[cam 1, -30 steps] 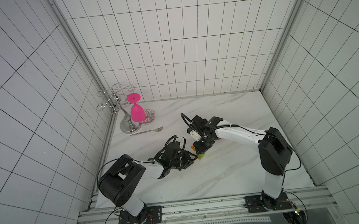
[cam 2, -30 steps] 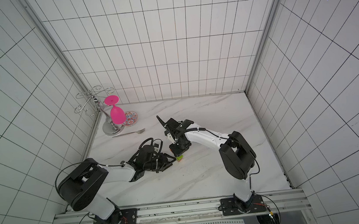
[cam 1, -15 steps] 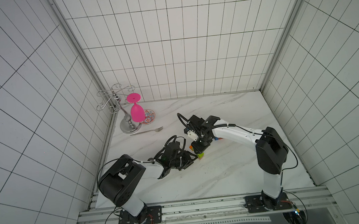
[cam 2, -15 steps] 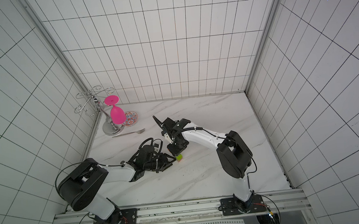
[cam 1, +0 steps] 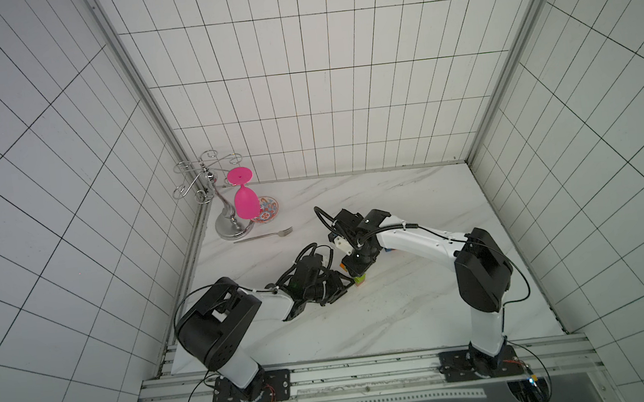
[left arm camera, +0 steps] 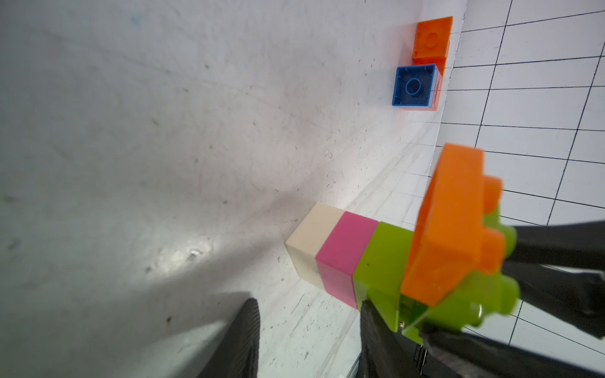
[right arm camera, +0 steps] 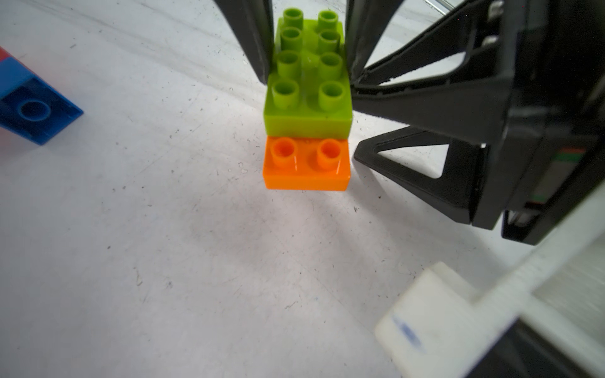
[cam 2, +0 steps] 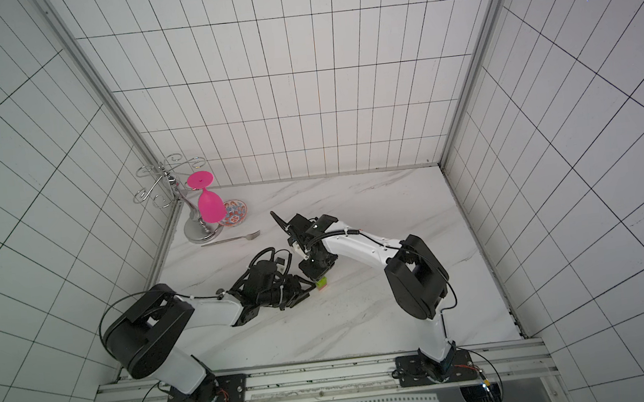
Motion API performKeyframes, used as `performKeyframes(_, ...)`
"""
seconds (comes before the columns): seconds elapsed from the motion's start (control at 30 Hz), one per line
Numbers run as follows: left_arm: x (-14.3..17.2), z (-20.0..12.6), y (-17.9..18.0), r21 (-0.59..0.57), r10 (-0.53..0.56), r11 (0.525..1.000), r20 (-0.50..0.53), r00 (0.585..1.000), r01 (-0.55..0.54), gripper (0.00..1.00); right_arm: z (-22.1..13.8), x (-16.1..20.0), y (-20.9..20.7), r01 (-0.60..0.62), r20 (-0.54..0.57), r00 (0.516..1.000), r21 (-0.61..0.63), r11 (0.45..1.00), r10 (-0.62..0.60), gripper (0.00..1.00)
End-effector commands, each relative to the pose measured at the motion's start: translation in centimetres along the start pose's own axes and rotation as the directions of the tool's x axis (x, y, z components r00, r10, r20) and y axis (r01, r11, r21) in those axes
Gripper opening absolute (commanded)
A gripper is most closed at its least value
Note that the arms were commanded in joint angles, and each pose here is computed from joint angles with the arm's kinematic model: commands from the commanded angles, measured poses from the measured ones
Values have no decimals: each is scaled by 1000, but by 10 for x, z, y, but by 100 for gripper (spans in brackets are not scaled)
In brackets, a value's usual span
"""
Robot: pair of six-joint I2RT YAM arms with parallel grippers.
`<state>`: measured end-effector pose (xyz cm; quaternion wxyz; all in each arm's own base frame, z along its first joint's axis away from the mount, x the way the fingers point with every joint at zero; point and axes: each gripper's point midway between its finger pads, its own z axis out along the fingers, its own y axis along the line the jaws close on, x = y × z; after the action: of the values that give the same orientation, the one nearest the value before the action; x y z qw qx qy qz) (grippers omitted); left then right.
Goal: Assemble the letter r with lego
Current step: Assemble the lego brick with the lego brick.
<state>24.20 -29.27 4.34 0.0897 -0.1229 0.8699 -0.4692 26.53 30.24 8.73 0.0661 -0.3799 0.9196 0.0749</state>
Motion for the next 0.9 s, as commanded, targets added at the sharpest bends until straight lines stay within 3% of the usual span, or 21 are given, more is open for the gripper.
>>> performKeyframes(0.0, -3, 1, -3, 11, -4, 1000, 9, 1000, 3, 42, 2, -3, 1, 30, -15, 999, 21, 999, -30, 0)
performKeyframes(0.87, -1, 4, -2, 15, -4, 1000, -3, 1000, 4, 42, 16, -1, -11, -122, -58, 990, 65, 990, 125, 0)
